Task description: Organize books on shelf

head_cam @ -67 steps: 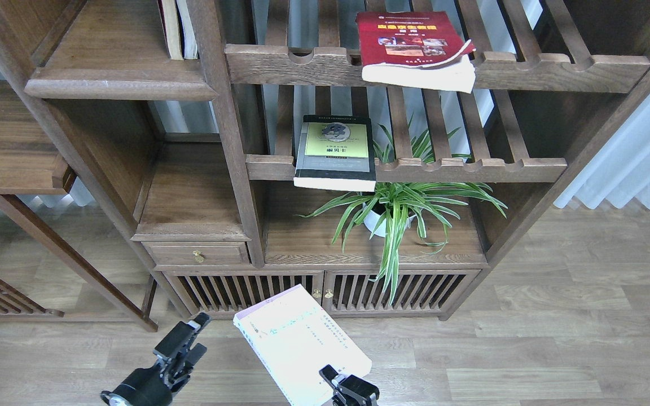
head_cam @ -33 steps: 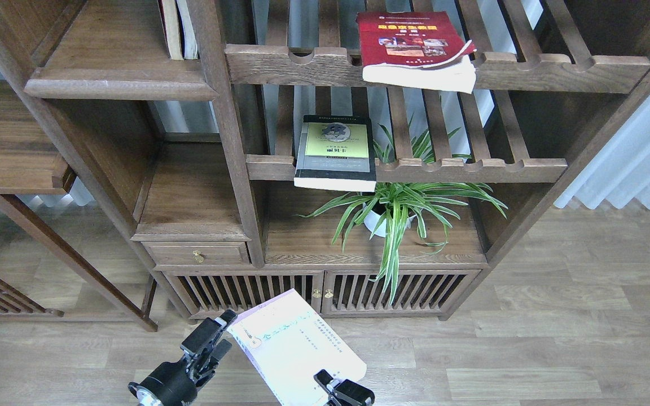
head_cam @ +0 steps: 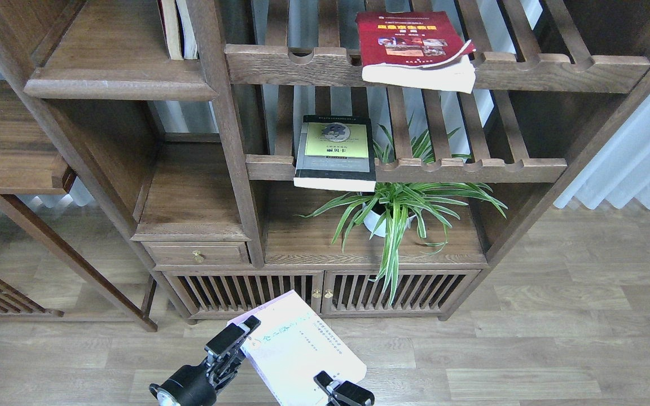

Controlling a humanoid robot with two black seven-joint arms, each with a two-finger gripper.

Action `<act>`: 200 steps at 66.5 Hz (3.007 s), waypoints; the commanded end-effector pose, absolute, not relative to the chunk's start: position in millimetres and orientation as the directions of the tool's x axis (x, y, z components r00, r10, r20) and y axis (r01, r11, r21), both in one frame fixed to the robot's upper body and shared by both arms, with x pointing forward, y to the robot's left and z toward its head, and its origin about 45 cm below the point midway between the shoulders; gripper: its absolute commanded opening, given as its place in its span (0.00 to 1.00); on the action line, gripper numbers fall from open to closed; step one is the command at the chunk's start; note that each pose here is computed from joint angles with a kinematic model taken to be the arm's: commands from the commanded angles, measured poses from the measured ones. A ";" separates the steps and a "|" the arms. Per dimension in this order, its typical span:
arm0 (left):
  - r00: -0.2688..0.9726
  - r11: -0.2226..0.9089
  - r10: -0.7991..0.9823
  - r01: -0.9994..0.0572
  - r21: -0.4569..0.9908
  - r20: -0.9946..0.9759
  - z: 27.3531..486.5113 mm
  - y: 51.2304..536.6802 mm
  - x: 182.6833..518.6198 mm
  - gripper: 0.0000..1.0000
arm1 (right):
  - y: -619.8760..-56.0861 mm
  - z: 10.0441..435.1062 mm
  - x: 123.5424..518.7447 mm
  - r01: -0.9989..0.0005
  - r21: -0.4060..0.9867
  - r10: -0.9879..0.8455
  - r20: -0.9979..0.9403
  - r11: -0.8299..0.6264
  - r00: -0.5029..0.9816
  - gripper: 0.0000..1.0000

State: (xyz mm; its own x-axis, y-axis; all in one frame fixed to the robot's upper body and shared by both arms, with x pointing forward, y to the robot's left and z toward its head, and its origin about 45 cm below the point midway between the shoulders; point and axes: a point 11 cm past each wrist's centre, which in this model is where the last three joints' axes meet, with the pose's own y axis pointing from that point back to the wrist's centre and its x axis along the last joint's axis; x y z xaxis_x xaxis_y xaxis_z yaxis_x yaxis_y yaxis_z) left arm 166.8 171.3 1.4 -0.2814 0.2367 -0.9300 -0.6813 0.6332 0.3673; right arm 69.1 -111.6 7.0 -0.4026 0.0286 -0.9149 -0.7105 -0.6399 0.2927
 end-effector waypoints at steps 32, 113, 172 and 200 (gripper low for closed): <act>-0.258 0.642 0.282 -0.665 0.382 -0.924 2.1 183.0 171.6 0.06 | -110.9 6.5 67.5 -0.704 0.294 0.018 -0.916 -0.646 -0.400 0.09; 0.239 0.394 0.660 -0.917 0.058 -0.713 270.7 429.7 309.4 0.05 | -110.8 -5.3 69.7 -0.647 0.323 -0.103 -0.930 -0.690 -0.354 1.00; 0.524 0.524 0.851 -0.847 -0.085 0.025 477.6 365.8 422.7 0.05 | -114.8 1.3 117.8 -0.671 0.273 -0.122 -0.957 -0.689 -0.264 1.00; 0.416 0.433 0.884 -0.901 -0.034 0.214 499.0 366.6 451.2 0.05 | -121.9 30.2 198.0 -0.785 0.160 -0.091 -0.987 -0.599 -0.131 1.00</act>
